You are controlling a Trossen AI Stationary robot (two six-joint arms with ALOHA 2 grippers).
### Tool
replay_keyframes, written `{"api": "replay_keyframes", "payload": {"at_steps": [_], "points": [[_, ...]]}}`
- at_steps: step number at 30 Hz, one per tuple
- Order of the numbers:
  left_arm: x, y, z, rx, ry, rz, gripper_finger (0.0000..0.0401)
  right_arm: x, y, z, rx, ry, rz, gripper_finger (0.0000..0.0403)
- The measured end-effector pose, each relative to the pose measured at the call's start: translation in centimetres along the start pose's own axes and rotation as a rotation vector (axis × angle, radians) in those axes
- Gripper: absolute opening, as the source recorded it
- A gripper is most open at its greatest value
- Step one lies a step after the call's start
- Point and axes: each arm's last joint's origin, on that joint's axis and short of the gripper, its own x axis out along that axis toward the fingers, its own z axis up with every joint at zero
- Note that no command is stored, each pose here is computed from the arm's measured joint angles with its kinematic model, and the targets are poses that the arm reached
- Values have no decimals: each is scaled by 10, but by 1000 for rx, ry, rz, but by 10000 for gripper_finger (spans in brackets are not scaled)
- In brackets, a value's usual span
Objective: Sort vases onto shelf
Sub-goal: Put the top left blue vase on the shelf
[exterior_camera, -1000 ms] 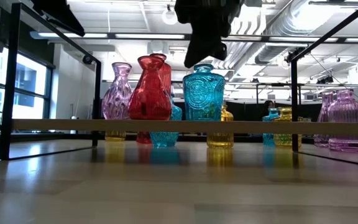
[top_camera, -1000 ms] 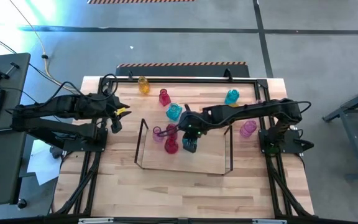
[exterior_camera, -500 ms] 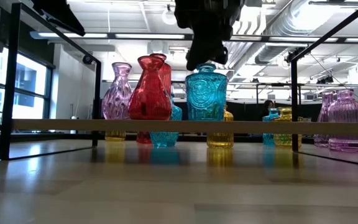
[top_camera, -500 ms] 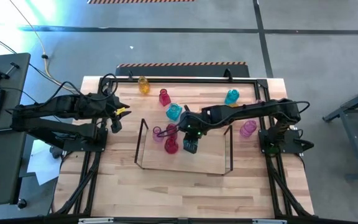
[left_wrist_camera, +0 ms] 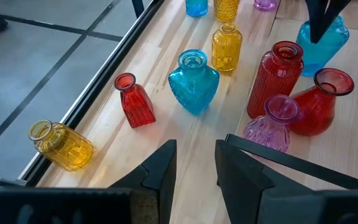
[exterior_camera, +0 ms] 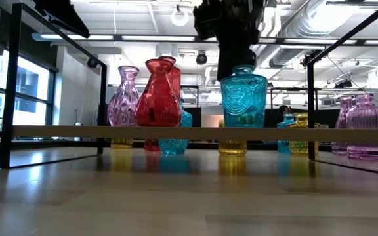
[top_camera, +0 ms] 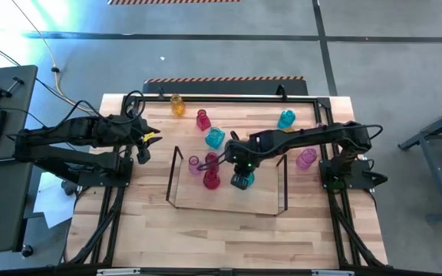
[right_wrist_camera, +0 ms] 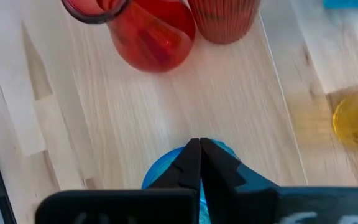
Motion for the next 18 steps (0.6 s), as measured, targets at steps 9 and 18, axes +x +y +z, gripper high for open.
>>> {"api": "replay_keyframes", "payload": {"at_steps": [9,18], "points": [[0,0,0,7,0,0,104,-1,5,-9,36,62,-21,0],[0,0,0,7,1,-2,104,-2,2,-18,88,128,-89,0]]}}
